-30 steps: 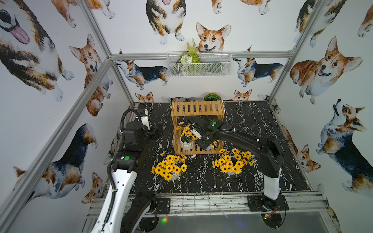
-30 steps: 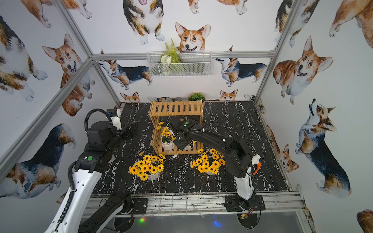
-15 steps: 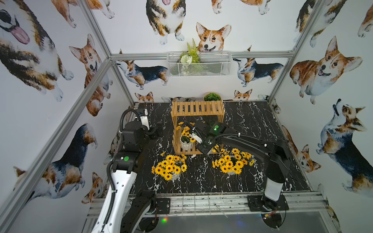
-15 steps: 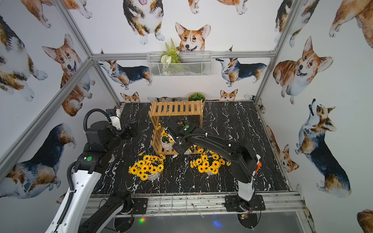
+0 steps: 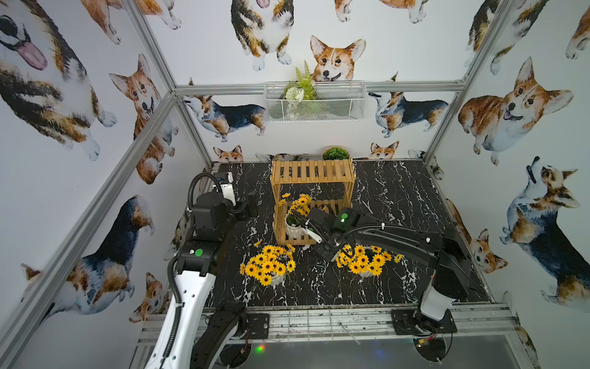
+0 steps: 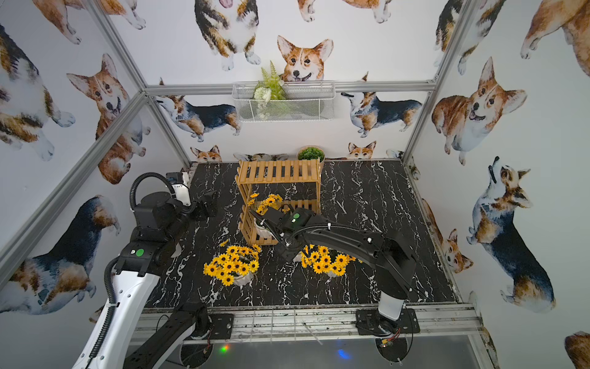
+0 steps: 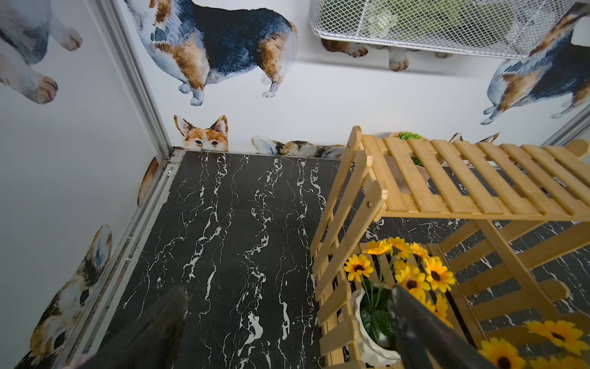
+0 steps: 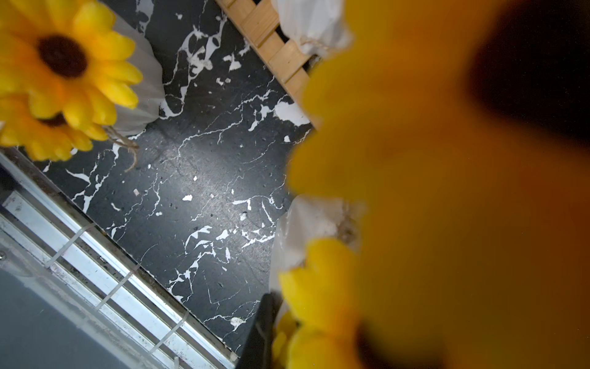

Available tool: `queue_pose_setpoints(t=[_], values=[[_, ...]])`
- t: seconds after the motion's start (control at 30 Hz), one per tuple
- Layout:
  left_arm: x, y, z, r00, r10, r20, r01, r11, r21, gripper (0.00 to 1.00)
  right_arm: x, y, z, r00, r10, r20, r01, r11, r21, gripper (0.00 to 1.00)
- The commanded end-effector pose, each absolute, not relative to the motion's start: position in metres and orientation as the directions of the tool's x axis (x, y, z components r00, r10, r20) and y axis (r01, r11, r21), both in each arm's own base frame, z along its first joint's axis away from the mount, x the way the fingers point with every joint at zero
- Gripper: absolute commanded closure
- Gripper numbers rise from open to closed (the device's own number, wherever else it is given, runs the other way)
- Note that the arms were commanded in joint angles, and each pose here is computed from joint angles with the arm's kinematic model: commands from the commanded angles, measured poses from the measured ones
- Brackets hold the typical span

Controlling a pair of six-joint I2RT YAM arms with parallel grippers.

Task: Take the sunflower pots off the shelves
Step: Pick up the sunflower pot from the shelf, then place the sunflower pot at the center of the board.

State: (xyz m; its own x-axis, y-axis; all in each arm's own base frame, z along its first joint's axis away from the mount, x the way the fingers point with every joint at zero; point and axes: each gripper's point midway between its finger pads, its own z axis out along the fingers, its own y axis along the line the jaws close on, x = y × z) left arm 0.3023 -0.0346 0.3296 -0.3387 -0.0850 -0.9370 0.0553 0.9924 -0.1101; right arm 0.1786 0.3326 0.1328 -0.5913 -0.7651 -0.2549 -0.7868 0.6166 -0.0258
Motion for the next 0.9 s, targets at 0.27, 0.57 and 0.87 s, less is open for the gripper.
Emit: queue_pose_setpoints(t=[0.27, 0.57, 0.87], values=[[0.301, -0.036, 0.343, -0.301, -0.093, -0.949, 0.066, 0.991, -0.118, 0.0, 0.158, 0.337, 0.118, -0.627, -0.735, -0.257, -0.765, 0.643, 0.029, 1.0], [0.302, -0.037, 0.343, -0.302, -0.098, -0.948, 0.071, 0.99, -0.125, 0.0, 0.151, 0.324, 0.107, -0.65, -0.725, -0.227, -0.749, 0.661, 0.033, 1.0], [0.303, -0.037, 0.342, -0.303, -0.101, -0.948, 0.071, 0.989, -0.129, 0.0, 0.15, 0.313, 0.097, -0.66, -0.722, -0.208, -0.739, 0.673, 0.008, 1.0]])
